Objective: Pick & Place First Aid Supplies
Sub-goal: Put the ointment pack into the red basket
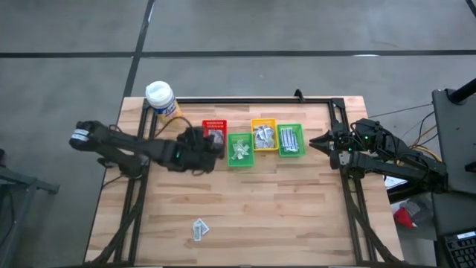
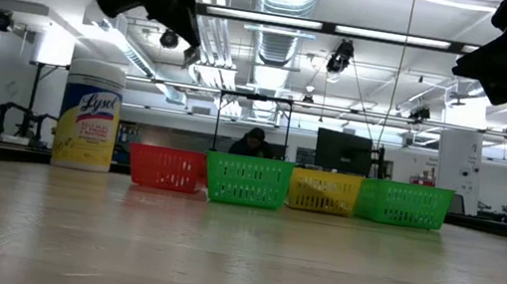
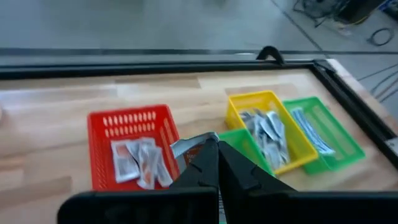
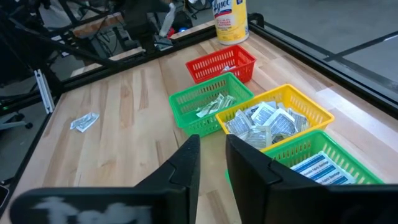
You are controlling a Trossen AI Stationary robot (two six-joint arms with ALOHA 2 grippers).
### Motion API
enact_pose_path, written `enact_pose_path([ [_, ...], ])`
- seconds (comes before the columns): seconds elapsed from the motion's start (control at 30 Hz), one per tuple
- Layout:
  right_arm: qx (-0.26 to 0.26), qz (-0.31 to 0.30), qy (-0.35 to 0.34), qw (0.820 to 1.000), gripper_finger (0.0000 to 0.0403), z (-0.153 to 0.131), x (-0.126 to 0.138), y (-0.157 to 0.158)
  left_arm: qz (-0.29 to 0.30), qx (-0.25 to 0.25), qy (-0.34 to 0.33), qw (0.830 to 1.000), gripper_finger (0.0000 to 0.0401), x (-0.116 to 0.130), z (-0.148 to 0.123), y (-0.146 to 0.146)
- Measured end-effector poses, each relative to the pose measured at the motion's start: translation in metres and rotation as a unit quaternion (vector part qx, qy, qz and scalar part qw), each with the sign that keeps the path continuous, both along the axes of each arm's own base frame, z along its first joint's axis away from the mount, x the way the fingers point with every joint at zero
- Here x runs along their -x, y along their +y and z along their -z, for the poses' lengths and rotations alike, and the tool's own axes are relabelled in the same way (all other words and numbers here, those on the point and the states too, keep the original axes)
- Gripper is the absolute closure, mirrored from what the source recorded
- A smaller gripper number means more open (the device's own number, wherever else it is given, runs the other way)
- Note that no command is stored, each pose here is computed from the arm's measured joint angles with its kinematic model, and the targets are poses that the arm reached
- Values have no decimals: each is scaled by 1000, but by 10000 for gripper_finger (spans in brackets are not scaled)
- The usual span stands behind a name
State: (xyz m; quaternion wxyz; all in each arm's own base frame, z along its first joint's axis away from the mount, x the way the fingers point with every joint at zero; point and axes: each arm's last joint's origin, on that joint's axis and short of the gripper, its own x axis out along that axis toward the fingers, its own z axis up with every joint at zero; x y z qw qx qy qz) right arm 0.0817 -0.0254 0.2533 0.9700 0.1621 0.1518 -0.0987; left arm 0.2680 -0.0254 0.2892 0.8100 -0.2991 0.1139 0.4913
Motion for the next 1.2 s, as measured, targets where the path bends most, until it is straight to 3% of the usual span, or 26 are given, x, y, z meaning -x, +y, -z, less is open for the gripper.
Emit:
enact_pose_path([
  [0.33, 0, 0, 0, 1000, 316, 0, 0, 0, -37, 25, 26, 999, 401, -4, -11, 54],
  [0.57, 0, 0, 0, 1000, 324, 0, 0, 0, -59, 76, 28, 995, 401, -2, -6, 87],
  [1.2, 0, 0, 0, 1000, 321, 0, 0, 0, -56, 240, 115, 962, 401, -29, 65, 137],
])
